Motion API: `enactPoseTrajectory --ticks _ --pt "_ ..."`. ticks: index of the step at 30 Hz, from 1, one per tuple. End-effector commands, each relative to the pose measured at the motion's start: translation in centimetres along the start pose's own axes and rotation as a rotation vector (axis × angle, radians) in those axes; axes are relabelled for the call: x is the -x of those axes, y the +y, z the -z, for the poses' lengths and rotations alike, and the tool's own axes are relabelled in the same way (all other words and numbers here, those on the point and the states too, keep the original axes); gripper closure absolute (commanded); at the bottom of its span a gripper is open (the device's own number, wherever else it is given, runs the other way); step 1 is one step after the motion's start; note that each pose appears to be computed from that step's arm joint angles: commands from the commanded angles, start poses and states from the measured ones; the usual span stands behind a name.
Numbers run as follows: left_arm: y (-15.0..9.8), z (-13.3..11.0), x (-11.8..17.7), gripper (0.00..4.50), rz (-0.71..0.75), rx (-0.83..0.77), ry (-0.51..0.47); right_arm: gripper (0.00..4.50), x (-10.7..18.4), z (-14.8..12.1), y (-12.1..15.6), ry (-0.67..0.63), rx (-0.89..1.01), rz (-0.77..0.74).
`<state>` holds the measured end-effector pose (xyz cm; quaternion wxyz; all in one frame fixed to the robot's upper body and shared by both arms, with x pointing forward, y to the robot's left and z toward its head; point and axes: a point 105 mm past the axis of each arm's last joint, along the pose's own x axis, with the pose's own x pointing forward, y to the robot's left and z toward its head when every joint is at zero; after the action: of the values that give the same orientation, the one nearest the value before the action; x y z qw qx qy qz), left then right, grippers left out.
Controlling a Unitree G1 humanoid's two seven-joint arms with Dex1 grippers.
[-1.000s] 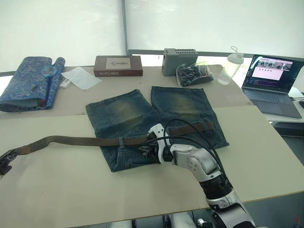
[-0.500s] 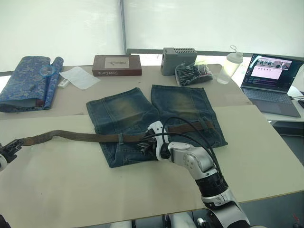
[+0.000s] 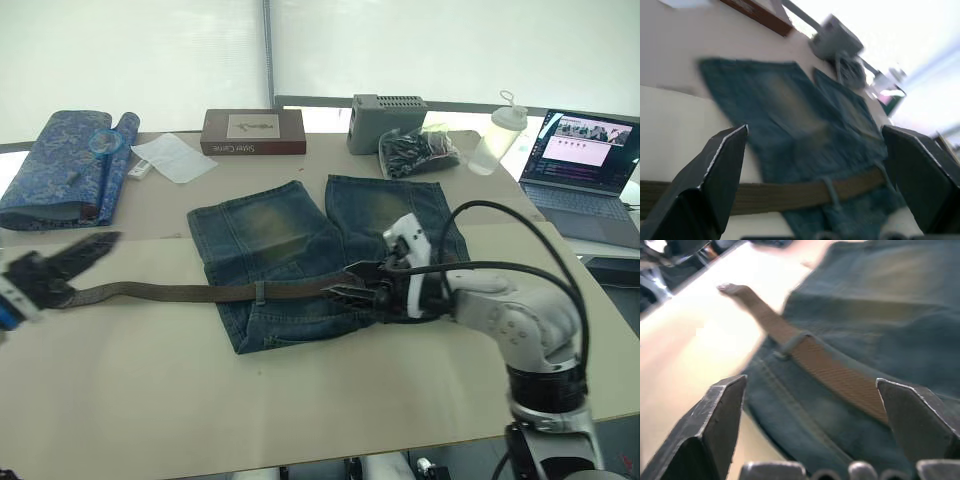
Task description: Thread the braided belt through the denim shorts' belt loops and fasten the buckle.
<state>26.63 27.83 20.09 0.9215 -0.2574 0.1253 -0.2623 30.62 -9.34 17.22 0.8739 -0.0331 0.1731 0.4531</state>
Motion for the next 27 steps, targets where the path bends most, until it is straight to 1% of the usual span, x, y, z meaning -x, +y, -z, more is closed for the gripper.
enactPoseTrajectory --ticks 1,2,4,5,7,8,10,11,12,16,19,21,22,24,26,27 --pt "-3.0 3.4 -2.5 0.00 0.070 -0.099 0.149 0.01 1.7 -1.7 -2.8 -0.020 0.096 0.157" --pt "-3.3 4.1 -3.4 0.00 0.068 -0.129 0.172 0.01 2.3 -1.9 -3.8 -0.010 0.102 0.209" --pt "-3.7 5.4 -6.2 0.00 0.023 -0.256 0.203 0.01 3.7 -2.1 -7.3 0.039 0.147 0.383" --pt "-3.7 5.8 -7.1 0.00 0.015 -0.284 0.223 0.01 4.2 -2.1 -8.5 0.059 0.157 0.440" --pt "-3.0 6.6 -8.3 0.00 -0.012 -0.339 0.283 0.01 4.6 -2.0 -10.0 0.084 0.160 0.502" --pt "-2.6 6.9 -8.8 0.00 -0.027 -0.355 0.321 0.01 4.9 -1.6 -10.6 0.142 0.192 0.539" --pt "-2.8 7.3 -10.1 0.00 -0.014 -0.406 0.371 0.01 5.3 -1.2 -11.8 0.220 0.227 0.595" --pt "-2.7 7.4 -10.8 0.00 -0.018 -0.467 0.388 0.01 5.3 -1.1 -12.3 0.240 0.214 0.601" --pt "-2.6 7.6 -11.3 0.00 -0.013 -0.492 0.402 0.01 5.3 -1.3 -12.7 0.242 0.195 0.608" --pt "-1.7 8.3 -13.7 0.00 -0.021 -0.538 0.410 0.01 4.4 -0.9 -14.0 0.274 0.079 0.585" --pt "-1.4 8.9 -14.2 0.00 0.003 -0.578 0.429 0.01 4.0 -0.3 -14.7 0.315 0.066 0.582" --pt "-0.5 9.5 -14.2 0.00 0.000 -0.612 0.468 0.01 3.8 1.0 -15.0 0.379 0.058 0.555" --pt "-0.2 9.9 -14.1 0.00 0.008 -0.604 0.487 0.01 3.8 2.0 -15.1 0.432 0.064 0.530" --pt "0.3 11.1 -13.7 0.00 0.047 -0.575 0.566 0.01 4.0 3.5 -14.9 0.526 0.101 0.472" --pt "0.5 12.2 -13.4 0.00 0.086 -0.549 0.626 0.01 4.0 4.1 -14.4 0.569 0.119 0.420" --pt "0.7 12.7 -13.2 0.25 0.101 -0.530 0.655 0.25 4.0 4.2 -14.1 0.580 0.126 0.396"
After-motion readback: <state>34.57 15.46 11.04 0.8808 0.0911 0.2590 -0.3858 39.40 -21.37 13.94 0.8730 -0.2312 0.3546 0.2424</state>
